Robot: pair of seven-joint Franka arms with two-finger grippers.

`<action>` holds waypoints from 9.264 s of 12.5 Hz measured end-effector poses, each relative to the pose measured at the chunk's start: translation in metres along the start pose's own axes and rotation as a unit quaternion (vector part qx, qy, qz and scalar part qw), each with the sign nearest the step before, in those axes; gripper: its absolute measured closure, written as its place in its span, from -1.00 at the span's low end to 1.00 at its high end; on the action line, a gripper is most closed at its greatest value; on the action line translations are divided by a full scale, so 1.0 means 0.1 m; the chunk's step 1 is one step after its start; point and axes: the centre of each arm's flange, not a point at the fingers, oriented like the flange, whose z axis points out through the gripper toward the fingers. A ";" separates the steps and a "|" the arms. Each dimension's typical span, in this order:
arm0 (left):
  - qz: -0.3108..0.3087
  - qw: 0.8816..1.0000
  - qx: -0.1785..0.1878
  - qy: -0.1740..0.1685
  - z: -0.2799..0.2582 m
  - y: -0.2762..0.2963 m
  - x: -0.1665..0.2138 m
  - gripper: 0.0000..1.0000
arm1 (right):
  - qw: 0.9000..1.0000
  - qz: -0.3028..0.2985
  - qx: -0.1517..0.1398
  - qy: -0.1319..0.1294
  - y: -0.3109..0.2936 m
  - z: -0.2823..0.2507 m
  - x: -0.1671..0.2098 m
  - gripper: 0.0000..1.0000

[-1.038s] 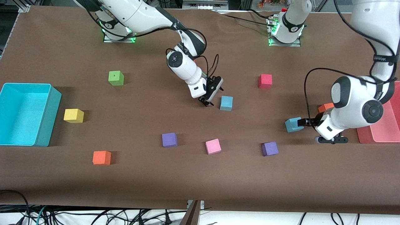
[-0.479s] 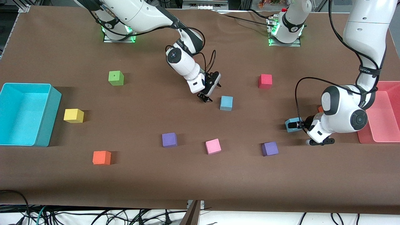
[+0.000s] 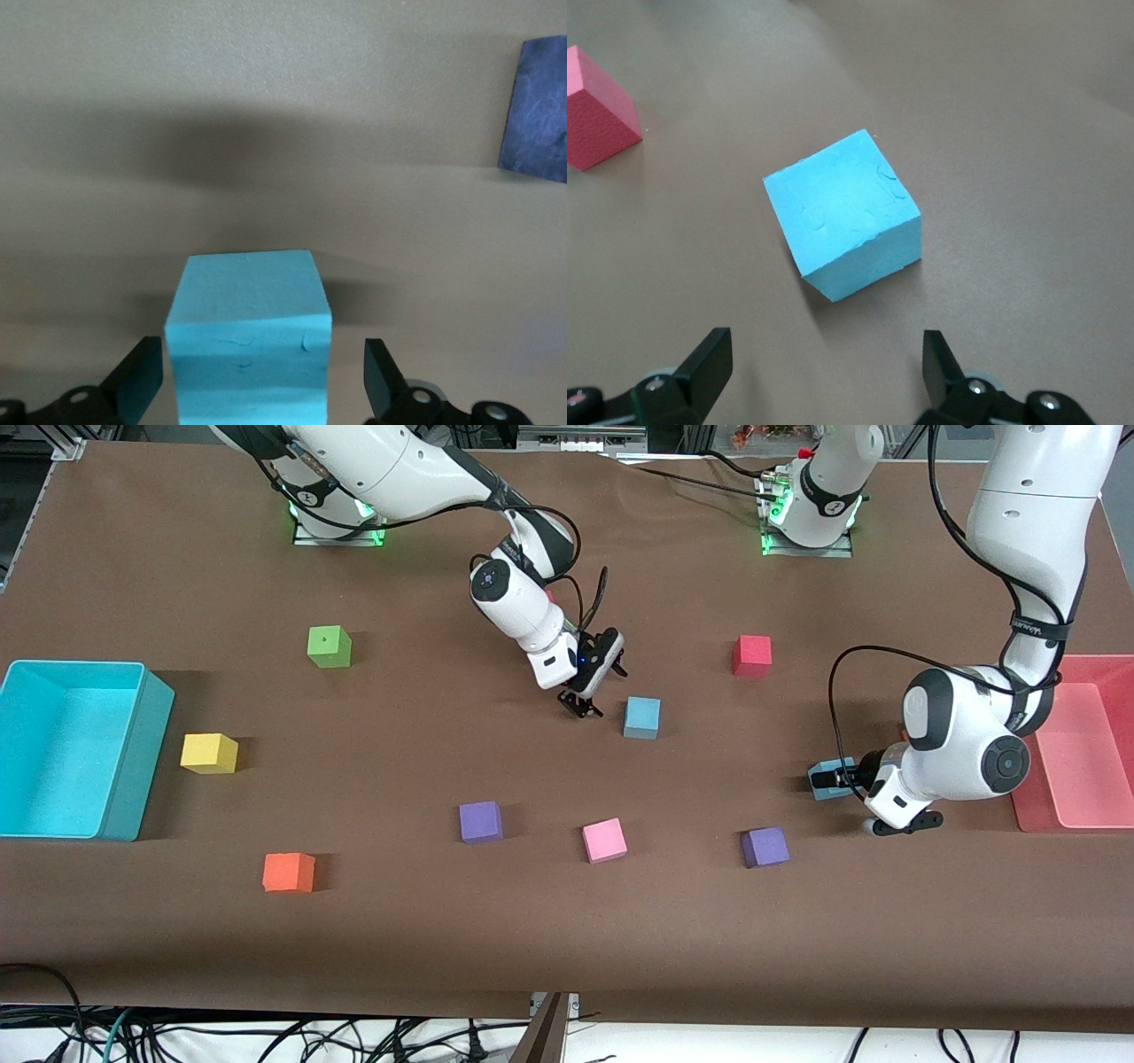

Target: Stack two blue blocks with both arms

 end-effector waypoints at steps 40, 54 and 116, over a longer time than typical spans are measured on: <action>0.061 0.997 0.036 -0.003 0.33 3.40 -1.81 -0.25 | 0.998 0.003 -0.008 0.056 -0.19 0.18 -0.12 -0.94; 0.048 0.997 0.052 -0.011 -0.87 3.36 -1.83 -1.00 | 0.998 0.001 -0.008 0.056 -0.20 0.18 -0.12 -0.94; 0.048 0.993 0.063 0.089 -3.30 0.70 -1.70 -1.00 | 0.920 0.265 -0.158 -0.243 3.05 -5.64 -0.24 -0.98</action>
